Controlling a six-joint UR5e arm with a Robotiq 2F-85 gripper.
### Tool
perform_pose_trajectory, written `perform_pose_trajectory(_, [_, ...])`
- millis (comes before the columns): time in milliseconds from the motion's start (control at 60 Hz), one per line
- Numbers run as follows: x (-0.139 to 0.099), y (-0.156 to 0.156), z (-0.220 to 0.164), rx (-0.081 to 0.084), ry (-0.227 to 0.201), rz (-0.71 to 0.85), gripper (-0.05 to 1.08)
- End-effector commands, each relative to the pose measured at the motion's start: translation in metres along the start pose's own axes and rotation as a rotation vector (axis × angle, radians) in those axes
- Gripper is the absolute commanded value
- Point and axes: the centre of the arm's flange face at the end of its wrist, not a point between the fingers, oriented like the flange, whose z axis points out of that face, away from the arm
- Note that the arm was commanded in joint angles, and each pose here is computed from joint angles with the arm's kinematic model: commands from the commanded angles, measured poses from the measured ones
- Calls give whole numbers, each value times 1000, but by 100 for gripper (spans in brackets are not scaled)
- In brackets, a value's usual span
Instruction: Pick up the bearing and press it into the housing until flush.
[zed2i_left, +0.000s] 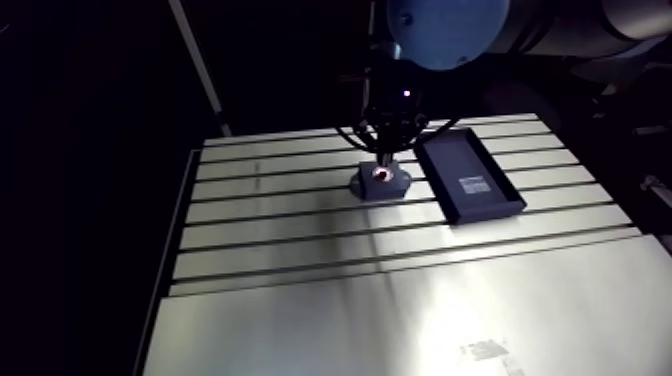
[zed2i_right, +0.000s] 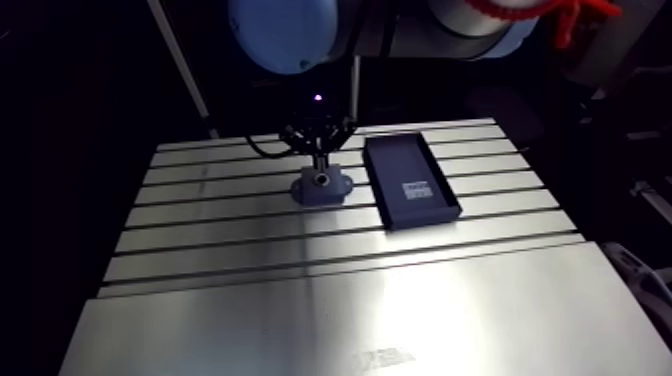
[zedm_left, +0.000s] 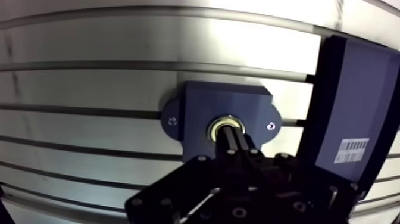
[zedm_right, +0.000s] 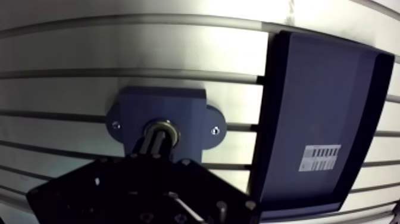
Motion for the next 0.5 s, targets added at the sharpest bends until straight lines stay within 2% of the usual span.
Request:
perform_pose_trajectory(17, [-1,0,-10,-3,7,0,100])
perform_pose_trajectory(33, [-1,0,-11,-2,0,0,93])
perform_pose_trajectory(50, [-1,0,-11,-2,0,0,93])
perform_pose_trajectory(67, [-2,0,-11,0,-12,0,74])
perform_pose_trajectory(83, [-2,0,-11,0,-12,0,74])
perform_pose_trajectory(100, [-2,0,-11,2,-25,-1,44])
perform_pose_trajectory(117, [-2,0,-11,2,-25,-1,44])
perform_pose_trajectory(133, [-4,0,-11,4,-38,-1,20])
perform_pose_trajectory(150, [-4,0,-11,4,-38,-1,20])
perform_pose_trajectory(167, [-5,-1,-13,4,-46,-2,7])
perform_pose_trajectory(183, [-6,-2,-17,7,-46,-3,2])
perform_pose_trajectory(367, [-9,-4,-38,13,-68,-1,1])
perform_pose_trajectory(500, [-10,-4,-75,10,-43,11,1])
